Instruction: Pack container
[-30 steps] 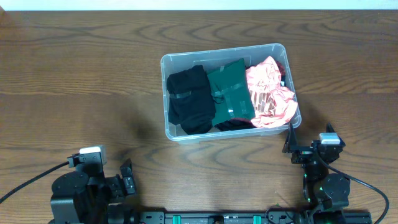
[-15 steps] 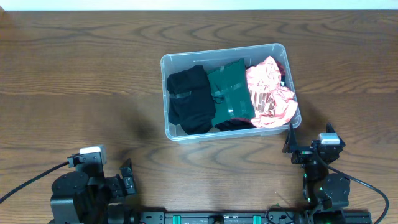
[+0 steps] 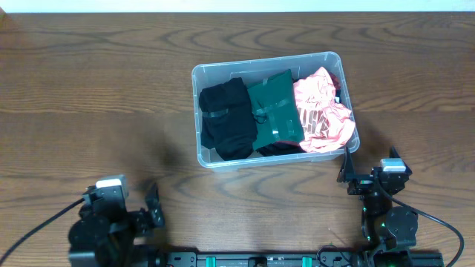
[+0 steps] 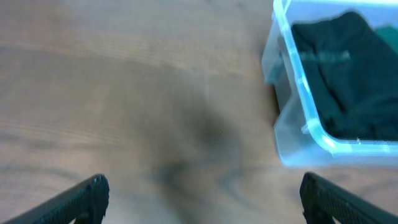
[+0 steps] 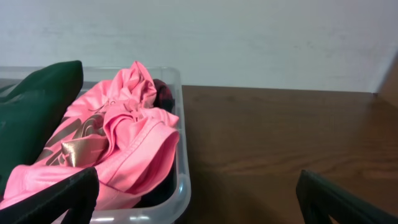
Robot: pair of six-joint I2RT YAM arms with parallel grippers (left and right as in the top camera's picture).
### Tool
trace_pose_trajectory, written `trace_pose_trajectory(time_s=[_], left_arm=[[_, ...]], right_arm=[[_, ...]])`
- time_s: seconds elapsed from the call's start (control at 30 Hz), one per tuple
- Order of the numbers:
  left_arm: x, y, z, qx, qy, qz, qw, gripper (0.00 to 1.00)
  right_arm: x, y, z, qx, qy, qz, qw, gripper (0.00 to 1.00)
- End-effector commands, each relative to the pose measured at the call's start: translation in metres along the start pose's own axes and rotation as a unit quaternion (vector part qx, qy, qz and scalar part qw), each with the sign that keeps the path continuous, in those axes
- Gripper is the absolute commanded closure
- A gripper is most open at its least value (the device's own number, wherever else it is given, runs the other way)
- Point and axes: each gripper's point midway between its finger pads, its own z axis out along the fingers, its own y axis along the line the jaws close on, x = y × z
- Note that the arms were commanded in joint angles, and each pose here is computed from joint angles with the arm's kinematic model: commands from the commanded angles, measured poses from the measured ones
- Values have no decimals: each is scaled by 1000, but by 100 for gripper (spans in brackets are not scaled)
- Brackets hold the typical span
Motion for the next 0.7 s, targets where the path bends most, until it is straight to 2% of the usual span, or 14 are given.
trace_pose_trajectory(time_s=[0.0,0.43,0.53,0.67], left_arm=[[16,2,29,3,-27,5,1000,2],[-6,-6,98,37,-223,6,974,2],[9,-7,109,44,-202,-2,978,2],[9,-9,109,48,-203,0,978,2]], right_arm=[[1,-1,0,2,2,-5,1000,1],[1,-1,0,2,2,-5,1000,1],[1,-1,0,2,2,-5,1000,1],[1,-1,0,2,2,-5,1000,1]])
